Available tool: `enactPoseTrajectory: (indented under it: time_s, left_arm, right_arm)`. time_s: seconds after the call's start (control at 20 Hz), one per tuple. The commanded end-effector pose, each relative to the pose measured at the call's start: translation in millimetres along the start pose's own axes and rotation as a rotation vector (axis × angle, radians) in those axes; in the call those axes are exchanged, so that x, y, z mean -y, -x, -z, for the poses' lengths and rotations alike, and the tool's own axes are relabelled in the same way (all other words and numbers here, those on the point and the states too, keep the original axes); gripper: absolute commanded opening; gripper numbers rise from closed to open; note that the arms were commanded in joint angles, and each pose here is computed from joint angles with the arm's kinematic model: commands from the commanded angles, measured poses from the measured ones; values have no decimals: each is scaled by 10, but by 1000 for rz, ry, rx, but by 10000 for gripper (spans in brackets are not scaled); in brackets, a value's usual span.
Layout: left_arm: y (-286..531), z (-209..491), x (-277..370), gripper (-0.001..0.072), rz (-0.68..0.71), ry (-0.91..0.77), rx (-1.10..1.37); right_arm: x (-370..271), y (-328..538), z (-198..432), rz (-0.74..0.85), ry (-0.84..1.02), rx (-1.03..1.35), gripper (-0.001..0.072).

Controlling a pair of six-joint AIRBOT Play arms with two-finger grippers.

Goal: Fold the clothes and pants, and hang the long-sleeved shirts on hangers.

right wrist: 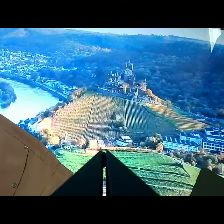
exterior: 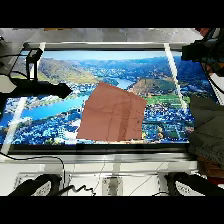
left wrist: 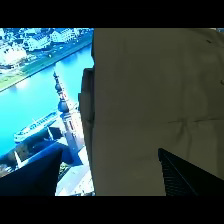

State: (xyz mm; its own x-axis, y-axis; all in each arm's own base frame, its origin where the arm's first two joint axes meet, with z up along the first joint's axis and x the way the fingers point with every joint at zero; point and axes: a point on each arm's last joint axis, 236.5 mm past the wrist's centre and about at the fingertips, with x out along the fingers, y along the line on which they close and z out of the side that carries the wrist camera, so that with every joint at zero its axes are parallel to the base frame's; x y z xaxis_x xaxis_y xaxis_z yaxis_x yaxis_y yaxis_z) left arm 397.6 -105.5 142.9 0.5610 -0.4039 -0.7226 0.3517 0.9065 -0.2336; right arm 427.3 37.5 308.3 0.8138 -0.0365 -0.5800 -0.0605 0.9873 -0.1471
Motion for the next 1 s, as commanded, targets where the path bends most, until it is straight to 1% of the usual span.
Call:
enactPoseTrajectory:
  time_s: [0.0,0.25,0.35,0.45,0.55,0.6,0.65,0.7,0.75,0.85,0.9,0.95]
  left_arm:
    - [2,19,90,679,38,21,-9]
    - [0,31,2,678,2,3,-14]
    - [9,60,-234,672,-97,-47,-29]
    - [36,154,-563,540,-229,-117,-82]
    - [32,230,-777,534,-306,-157,-130]
    - [-6,285,-811,452,-307,-153,-156]
    - [-60,382,-866,226,-307,-162,-202]
    - [-112,546,-941,185,-302,-204,-277]
    - [-157,780,-1020,185,-278,-221,-375]
    - [-253,1213,-1039,187,-176,-111,-497]
    - [-308,1393,-958,225,-87,-40,-525]
    - [-363,1542,-840,346,15,48,-529]
  right_arm:
    - [-6,-1,-2,-1,0,1,19]
    - [-6,1,-4,-1,0,2,19]
    - [-6,1,-4,-1,0,2,19]
    - [-6,1,-4,-1,0,2,19]
    - [-6,1,-8,-1,0,3,19]
    - [-6,1,-12,-1,0,5,19]
    - [-6,1,-11,-1,0,5,19]
    - [-6,1,-11,-1,0,5,19]
    - [-5,1,-12,-1,0,5,19]
    - [-11,-1,-13,-3,-1,5,19]
    - [-18,-1,-13,-7,-2,5,18]
    - [-33,-1,-13,-13,-3,5,18]
